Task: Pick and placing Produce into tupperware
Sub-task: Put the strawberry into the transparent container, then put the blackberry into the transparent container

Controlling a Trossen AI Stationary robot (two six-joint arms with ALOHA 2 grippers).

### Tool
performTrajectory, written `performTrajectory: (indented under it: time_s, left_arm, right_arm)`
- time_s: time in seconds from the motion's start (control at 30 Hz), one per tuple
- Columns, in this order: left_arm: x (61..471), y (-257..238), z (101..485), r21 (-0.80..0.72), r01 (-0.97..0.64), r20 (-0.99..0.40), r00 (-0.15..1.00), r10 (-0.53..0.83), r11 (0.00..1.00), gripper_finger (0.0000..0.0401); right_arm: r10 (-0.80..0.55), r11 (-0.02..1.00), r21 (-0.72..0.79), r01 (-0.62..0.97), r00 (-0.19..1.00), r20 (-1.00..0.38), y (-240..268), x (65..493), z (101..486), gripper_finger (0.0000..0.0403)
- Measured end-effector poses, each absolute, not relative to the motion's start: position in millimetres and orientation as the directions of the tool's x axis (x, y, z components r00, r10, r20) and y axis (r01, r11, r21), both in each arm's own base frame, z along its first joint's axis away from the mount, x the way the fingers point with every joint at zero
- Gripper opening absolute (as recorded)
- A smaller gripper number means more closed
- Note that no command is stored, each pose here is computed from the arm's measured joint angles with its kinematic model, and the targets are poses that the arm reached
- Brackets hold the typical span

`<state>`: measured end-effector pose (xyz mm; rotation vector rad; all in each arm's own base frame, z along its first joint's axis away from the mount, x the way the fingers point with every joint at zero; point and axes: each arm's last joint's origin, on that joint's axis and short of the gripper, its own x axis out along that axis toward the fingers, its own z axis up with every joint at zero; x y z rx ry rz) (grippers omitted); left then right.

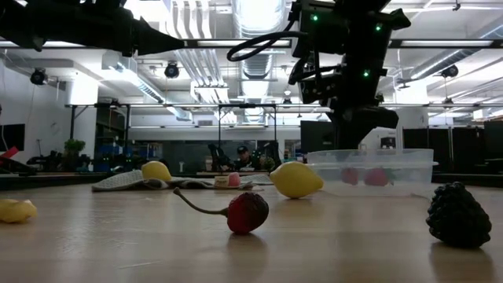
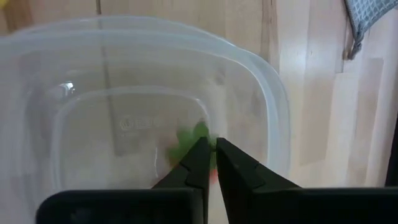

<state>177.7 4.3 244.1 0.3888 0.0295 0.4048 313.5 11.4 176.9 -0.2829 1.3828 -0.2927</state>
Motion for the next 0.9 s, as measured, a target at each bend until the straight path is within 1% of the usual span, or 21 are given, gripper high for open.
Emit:
performTrajectory:
  time_s: [0.27, 0.43, 0.57, 0.7, 0.9]
  left_arm:
    - [177.6, 4.3, 244.0, 0.374, -0.378, 0.049, 0.92, 0.389, 0.847, 0.0137]
    - [177.7, 4.3, 244.0, 0.375, -0.378, 0.049, 0.92, 0.39, 0.846, 0.0137]
    - [177.6, 4.3, 244.0, 0.374, -0.378, 0.049, 0.92, 0.389, 0.847, 0.0137]
    - [177.6, 4.3, 243.5, 0.375, -0.378, 0.047, 0.92, 0.39, 0.846, 0.0137]
    - [177.6, 4.3, 243.3, 0.376, -0.378, 0.046, 0.92, 0.39, 0.846, 0.0137]
  right_arm:
    - [-0.365, 0.931, -0.362, 0.048, 0.163, -0.917, 11.4, 313.5, 176.9, 0.0056]
    - [-0.365, 0.931, -0.363, 0.048, 0.162, -0.917, 11.4, 313.5, 176.9, 0.0065]
    - [-0.365, 0.931, -0.362, 0.051, 0.171, -0.915, 11.4, 312.7, 179.8, 0.0064]
    - [-0.362, 0.932, -0.356, 0.067, 0.21, -0.908, 11.3, 311.7, 193.2, 0.0065]
    - [-0.352, 0.936, -0.333, 0.115, 0.321, -0.879, 11.9, 305.5, 227.1, 0.0068]
